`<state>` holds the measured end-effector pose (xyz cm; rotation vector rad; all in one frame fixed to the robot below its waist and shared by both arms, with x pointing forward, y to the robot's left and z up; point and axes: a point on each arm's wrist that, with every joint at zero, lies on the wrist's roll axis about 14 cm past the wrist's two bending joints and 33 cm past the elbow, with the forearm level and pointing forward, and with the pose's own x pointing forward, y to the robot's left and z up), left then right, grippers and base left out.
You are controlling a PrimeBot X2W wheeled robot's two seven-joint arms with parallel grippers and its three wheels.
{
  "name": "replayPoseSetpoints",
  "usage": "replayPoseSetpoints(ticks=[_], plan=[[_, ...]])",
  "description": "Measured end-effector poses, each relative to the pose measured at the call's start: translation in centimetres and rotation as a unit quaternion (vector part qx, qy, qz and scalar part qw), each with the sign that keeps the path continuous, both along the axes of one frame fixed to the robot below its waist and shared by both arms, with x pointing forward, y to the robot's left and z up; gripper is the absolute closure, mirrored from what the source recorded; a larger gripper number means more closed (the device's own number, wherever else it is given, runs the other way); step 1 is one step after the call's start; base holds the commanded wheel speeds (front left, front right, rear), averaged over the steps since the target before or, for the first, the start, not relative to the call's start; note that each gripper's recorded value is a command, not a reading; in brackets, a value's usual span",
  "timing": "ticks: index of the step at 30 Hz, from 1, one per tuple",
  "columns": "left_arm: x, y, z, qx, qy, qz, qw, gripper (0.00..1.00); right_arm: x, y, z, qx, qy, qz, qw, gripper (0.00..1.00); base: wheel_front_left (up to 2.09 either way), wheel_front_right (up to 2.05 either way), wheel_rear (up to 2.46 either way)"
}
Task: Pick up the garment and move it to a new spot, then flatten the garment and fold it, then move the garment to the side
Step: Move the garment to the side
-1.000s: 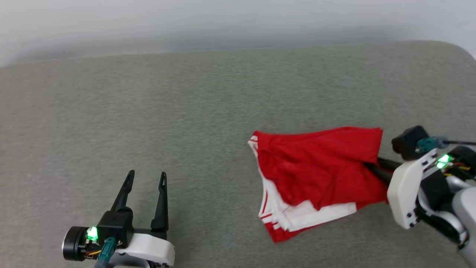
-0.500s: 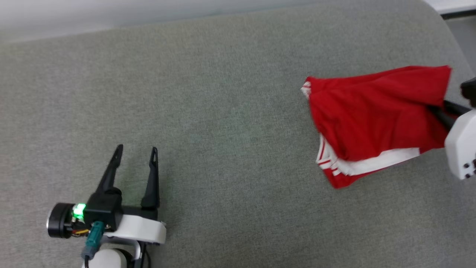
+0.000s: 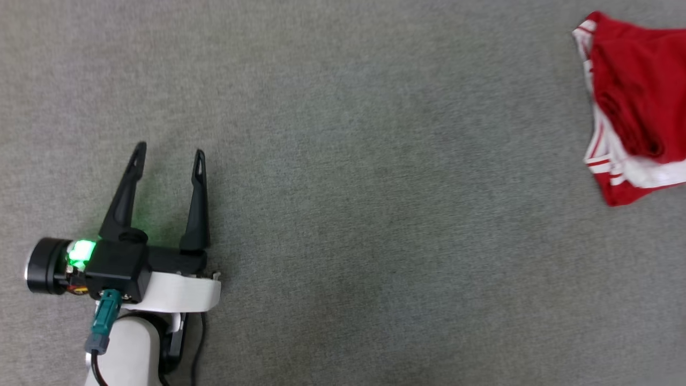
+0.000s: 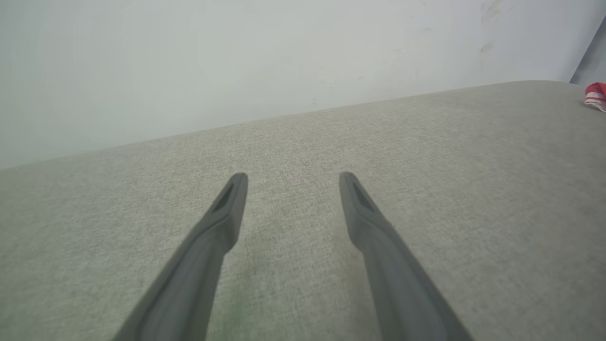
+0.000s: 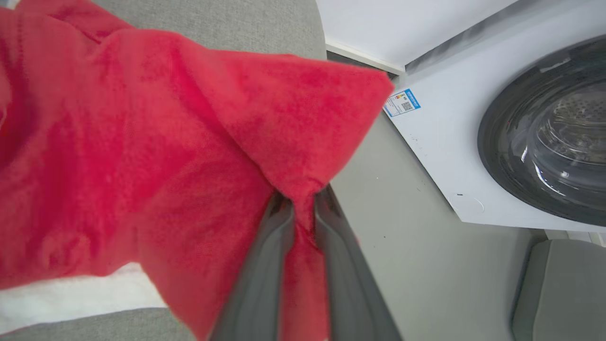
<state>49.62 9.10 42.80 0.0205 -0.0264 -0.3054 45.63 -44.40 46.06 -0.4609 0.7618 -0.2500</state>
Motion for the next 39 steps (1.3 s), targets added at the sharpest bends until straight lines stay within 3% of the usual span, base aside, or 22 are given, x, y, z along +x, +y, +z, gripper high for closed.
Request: replayPoseSetpoints(ticks=[12, 13, 14, 21, 27, 33, 39], plan=[[0.6, 1.0, -0.7, 0.006, -0.002, 0.014, 1.0, 0.0, 1.9, -1.9, -2.5, -0.016, 0.014, -0.043, 0.999, 1.0, 0.0, 0.0, 0.0], [0.5, 1.1, -0.6, 0.007, -0.003, 0.015, 1.0, 0.0, 1.9, -1.9, -2.6, -0.013, 0.012, -0.047, 0.999, 0.71, 0.0, 0.0, 0.0], [0.5, 1.2, -0.4, 0.007, -0.005, 0.017, 1.0, 0.0, 1.8, -1.8, -2.7, -0.01, 0.01, -0.05, 0.999, 0.0, 0.0, 0.0, 0.0], [-0.8, 1.6, 1.5, 0.002, -0.011, 0.034, 0.999, 0.0, 2.7, -0.9, 1.3, -0.011, -0.078, -0.032, 0.996, 0.0, 0.0, 0.0, 0.0], [-3.3, 2.6, 3.2, 0.003, -0.011, 0.052, 0.999, 0.0, 3.1, 3.3, 6.1, 0.011, -0.211, 0.034, 0.977, 0.0, 0.0, 0.0, 0.0], [-5.6, 4.0, 5.0, 0.002, -0.017, 0.072, 0.997, 0.0, 2.7, 9.4, 11.8, 0.045, -0.348, 0.108, 0.93, 0.0, 0.0, 0.0, 0.0], [-7.4, 5.5, 6.7, -0.001, -0.03, 0.096, 0.995, 0.0, 1.4, 15.5, 15.4, 0.078, -0.447, 0.172, 0.874, 0.0, 0.0, 0.0, 0.0]])
